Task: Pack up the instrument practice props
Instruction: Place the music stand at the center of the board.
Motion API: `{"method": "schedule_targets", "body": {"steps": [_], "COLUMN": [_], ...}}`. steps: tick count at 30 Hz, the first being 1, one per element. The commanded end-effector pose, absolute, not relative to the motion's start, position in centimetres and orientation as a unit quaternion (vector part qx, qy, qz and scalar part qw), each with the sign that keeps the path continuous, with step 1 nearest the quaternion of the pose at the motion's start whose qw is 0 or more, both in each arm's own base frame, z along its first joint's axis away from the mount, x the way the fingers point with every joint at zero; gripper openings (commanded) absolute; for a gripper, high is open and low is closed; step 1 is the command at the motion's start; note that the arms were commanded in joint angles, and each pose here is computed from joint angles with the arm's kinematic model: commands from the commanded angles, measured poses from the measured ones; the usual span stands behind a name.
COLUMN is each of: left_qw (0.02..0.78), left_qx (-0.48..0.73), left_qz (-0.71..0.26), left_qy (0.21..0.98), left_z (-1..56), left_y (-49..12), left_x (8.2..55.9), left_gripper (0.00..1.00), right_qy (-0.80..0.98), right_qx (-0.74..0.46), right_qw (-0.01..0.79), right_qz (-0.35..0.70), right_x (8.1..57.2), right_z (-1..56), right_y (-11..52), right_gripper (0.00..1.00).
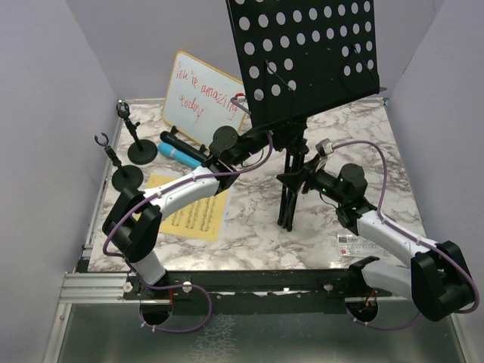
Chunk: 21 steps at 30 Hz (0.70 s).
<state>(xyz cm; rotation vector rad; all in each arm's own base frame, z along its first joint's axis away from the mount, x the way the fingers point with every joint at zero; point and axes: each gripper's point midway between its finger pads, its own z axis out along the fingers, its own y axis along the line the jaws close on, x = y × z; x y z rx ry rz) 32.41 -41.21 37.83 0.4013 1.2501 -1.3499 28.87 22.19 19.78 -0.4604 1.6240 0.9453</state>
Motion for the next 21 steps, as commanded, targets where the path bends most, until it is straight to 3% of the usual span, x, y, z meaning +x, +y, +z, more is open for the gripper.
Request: {"method": "schedule_targets", "body": {"steps": [1,5,21], "left_qw": [0.549,0.519,0.403], "left_qx": [0.141,0.118,0.063], "left_qz": [-0.641,-0.65,-0.648], "left_qy": [0.518,0.542,0.643], "left_z": [39.5,37.4,25.1], "left_y": [-42.7,-43.6,-47.5], "left_x": [30.5,30.7,33.0], "left_gripper": [0.0,0.0,0.0], "right_qy": [0.683,0.706,0.772], "right_qx": [-0.144,-0.097,0.068], "right_qw": [0.578,0.555,0.483], "right_qz": [0.422,0.429,0.407], "right_x": [27.9,27.0,25.9], "right_z": [21.2,19.8,11.9], "right_y": [21.4,20.7,17.7], "right_gripper": [0.09,0.01,0.01]}}
